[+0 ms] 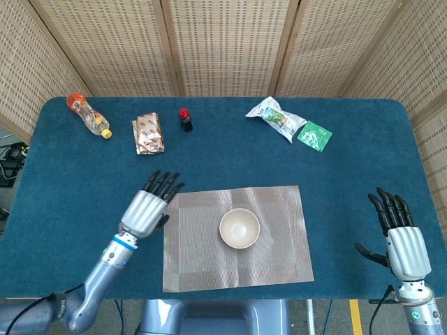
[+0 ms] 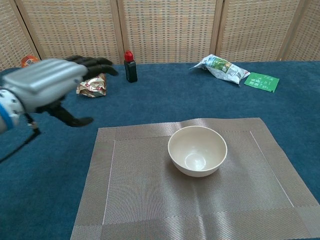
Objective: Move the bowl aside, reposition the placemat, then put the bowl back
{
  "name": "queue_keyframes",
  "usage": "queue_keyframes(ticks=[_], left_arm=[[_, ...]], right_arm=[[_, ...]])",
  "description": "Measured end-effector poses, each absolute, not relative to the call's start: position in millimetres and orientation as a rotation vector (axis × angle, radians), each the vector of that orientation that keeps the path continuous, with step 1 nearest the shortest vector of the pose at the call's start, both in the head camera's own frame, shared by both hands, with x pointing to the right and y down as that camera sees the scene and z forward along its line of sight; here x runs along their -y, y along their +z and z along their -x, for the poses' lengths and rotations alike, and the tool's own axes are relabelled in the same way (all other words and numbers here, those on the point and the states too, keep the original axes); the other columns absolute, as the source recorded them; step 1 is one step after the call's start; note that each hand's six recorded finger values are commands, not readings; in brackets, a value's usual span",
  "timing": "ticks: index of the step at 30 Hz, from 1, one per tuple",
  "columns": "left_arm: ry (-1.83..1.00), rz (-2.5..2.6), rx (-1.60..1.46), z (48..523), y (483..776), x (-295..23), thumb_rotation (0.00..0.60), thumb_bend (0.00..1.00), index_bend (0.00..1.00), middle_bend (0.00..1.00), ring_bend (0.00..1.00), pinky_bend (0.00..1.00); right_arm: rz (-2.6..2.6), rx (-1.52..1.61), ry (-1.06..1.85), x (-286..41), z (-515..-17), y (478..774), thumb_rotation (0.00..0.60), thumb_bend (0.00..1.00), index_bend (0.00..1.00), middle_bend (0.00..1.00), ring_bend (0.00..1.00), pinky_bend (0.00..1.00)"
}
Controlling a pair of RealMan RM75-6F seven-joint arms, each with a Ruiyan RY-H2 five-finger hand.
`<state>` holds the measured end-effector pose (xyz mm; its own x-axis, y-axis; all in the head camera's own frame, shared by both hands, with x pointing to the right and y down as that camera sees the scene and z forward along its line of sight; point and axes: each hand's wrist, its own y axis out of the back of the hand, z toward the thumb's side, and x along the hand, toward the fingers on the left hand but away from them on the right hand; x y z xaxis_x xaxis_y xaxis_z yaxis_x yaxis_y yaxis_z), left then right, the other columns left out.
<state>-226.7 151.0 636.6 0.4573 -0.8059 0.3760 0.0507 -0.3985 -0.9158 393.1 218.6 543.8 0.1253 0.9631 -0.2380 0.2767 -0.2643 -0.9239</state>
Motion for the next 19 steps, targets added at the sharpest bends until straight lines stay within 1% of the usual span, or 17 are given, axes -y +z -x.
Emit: queue_keyframes(ticks=[4, 9, 11, 13, 19], left_arm=[[-1.181, 1.670, -0.760, 289.5, 623.6, -156.7, 0.600, 0.27, 0.04, 0.00, 0.00, 0.00], [-1.266, 1.576, -0.841, 352.8, 609.8, -176.8, 0.600, 0.20, 0.00, 0.00, 0.00, 0.00], [-1.297, 1.537, -0.859, 369.7, 606.3, -184.9, 0.600, 0.17, 0.00, 0.00, 0.00, 0.00], [-1.333, 1.495, -0.873, 386.5, 602.4, -195.7, 0.600, 0.16, 0.00, 0.00, 0.00, 0.00], [-1.387, 1.440, -0.939, 415.0, 588.5, -226.5, 0.600, 0.15, 0.00, 0.00, 0.00, 0.00]], right_arm=[[1.660, 1.195, 1.177, -220.8, -389.1, 545.5, 0.600, 0.16, 0.02, 0.00, 0.00, 0.00], [1.658, 1.156, 1.188, -224.0, -384.3, 548.9, 0.600, 0.16, 0.02, 0.00, 0.00, 0.00], [1.653, 1.145, 1.195, -224.6, -383.6, 549.4, 0.600, 0.16, 0.02, 0.00, 0.00, 0.00], [1.644, 1.133, 1.201, -224.8, -383.1, 549.5, 0.600, 0.16, 0.00, 0.00, 0.00, 0.00], [1.604, 1.073, 1.242, -227.0, -382.9, 550.8, 0.600, 0.15, 0.00, 0.00, 0.00, 0.00]])
